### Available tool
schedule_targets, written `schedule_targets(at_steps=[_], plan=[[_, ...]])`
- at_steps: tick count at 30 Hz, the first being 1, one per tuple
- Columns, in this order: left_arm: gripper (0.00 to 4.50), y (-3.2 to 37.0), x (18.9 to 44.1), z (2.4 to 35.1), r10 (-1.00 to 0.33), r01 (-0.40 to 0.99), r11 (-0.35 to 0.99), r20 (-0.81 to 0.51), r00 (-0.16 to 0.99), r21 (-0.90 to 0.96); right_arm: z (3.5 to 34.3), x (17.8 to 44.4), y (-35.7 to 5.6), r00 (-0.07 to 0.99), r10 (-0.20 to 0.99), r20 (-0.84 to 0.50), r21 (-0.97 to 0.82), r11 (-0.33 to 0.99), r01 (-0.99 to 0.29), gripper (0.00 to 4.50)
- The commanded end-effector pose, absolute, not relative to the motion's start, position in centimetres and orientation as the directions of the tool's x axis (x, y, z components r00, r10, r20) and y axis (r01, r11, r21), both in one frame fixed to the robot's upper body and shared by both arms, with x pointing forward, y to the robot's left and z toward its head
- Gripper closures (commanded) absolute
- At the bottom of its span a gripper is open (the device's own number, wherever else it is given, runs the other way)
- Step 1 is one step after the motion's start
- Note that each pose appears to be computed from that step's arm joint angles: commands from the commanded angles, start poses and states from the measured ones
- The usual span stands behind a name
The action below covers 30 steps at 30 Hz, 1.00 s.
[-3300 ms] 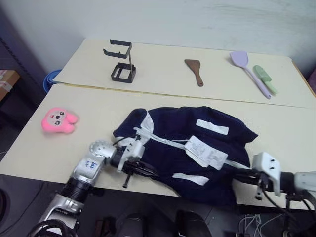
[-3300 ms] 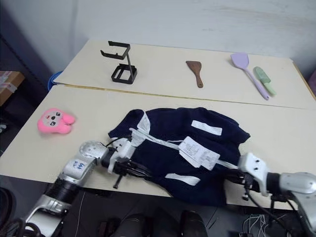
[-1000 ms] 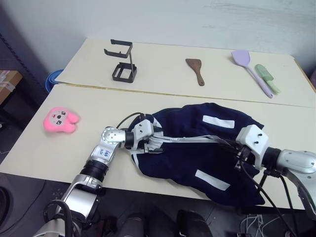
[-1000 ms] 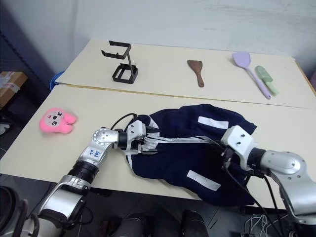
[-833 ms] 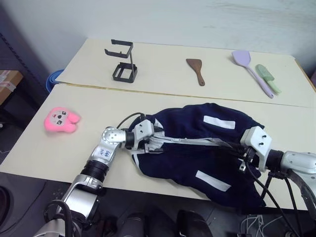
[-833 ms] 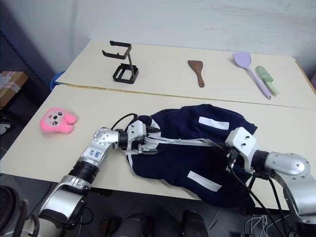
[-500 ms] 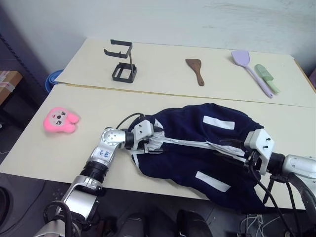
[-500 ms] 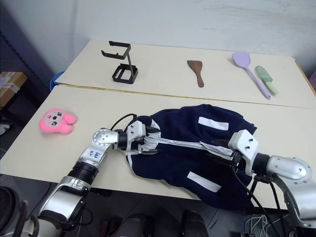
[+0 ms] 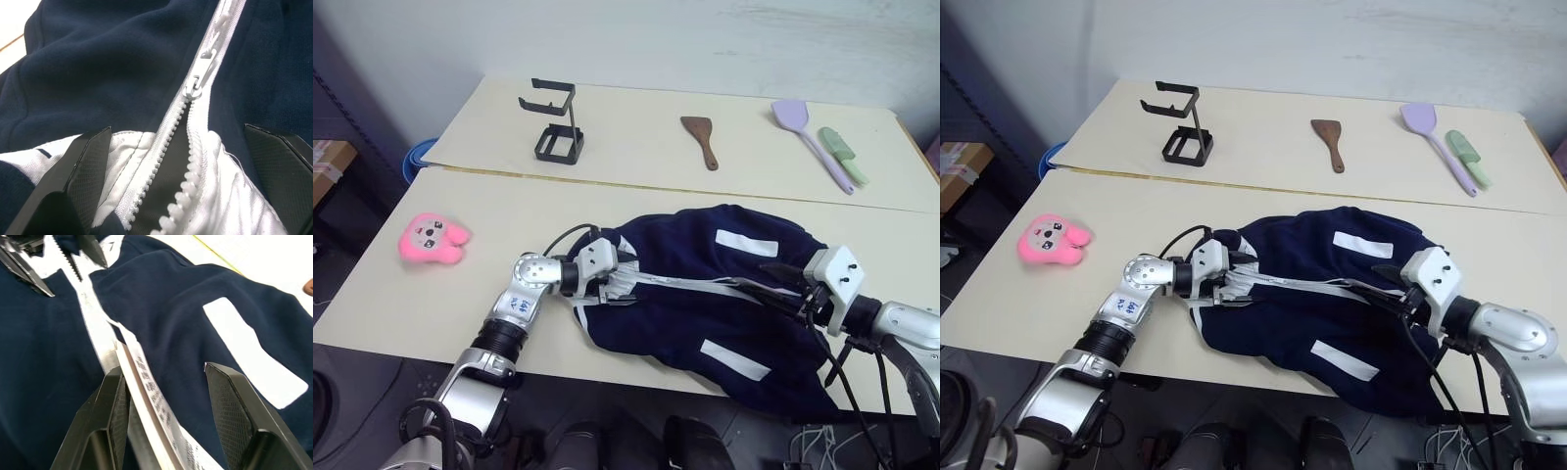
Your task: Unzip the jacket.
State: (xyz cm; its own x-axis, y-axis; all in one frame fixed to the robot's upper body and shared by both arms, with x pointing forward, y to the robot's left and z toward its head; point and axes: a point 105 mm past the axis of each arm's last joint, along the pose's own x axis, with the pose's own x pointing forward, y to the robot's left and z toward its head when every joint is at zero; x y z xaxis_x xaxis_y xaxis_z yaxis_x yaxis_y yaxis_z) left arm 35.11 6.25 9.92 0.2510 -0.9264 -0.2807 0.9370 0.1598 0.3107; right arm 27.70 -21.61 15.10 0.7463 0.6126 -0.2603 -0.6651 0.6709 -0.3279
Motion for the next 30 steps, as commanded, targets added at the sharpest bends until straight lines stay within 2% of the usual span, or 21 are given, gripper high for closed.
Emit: schedule_targets(at_steps=[1,5,7,8,13,19,24,30], plan=[[0.00,6.6,34.3,7.2,-0.899,0.959,0.121,-0.381,0.216,0.257,15.6,27.6,-21.5,0.733,0.625,-0.269,-0.378,0.631,-0.677,2.46],[0.00,6.4,34.4,7.2,-0.901,0.958,0.126,-0.374,0.219,0.259,14.9,27.4,-20.7,0.703,0.647,-0.294,-0.388,0.591,-0.707,3.65],[0.00,6.3,34.5,7.2,-0.902,0.957,0.135,-0.368,0.226,0.258,14.7,27.5,-20.6,0.708,0.641,-0.296,-0.409,0.585,-0.700,4.39],[0.00,6.3,34.4,7.1,-0.902,0.957,0.135,-0.368,0.226,0.257,14.8,27.7,-20.7,0.721,0.631,-0.285,-0.439,0.583,-0.684,4.48],[0.00,6.7,34.2,6.7,-0.895,0.959,0.141,-0.382,0.230,0.248,16.1,28.1,-22.8,0.799,0.554,-0.233,-0.590,0.573,-0.569,4.48],[0.00,7.4,34.6,6.0,-0.871,0.956,0.173,-0.416,0.261,0.237,18.3,27.5,-28.5,0.912,0.378,-0.158,-0.757,0.547,-0.358,4.48],[0.00,8.1,34.2,5.0,-0.856,0.957,0.194,-0.440,0.272,0.214,19.0,26.0,-34.0,0.977,0.182,-0.113,-0.801,0.564,-0.198,4.48],[0.00,9.0,32.9,3.8,-0.850,0.964,0.203,-0.457,0.262,0.174,19.4,23.8,-41.4,0.993,-0.072,-0.091,-0.837,0.546,-0.037,4.48]])
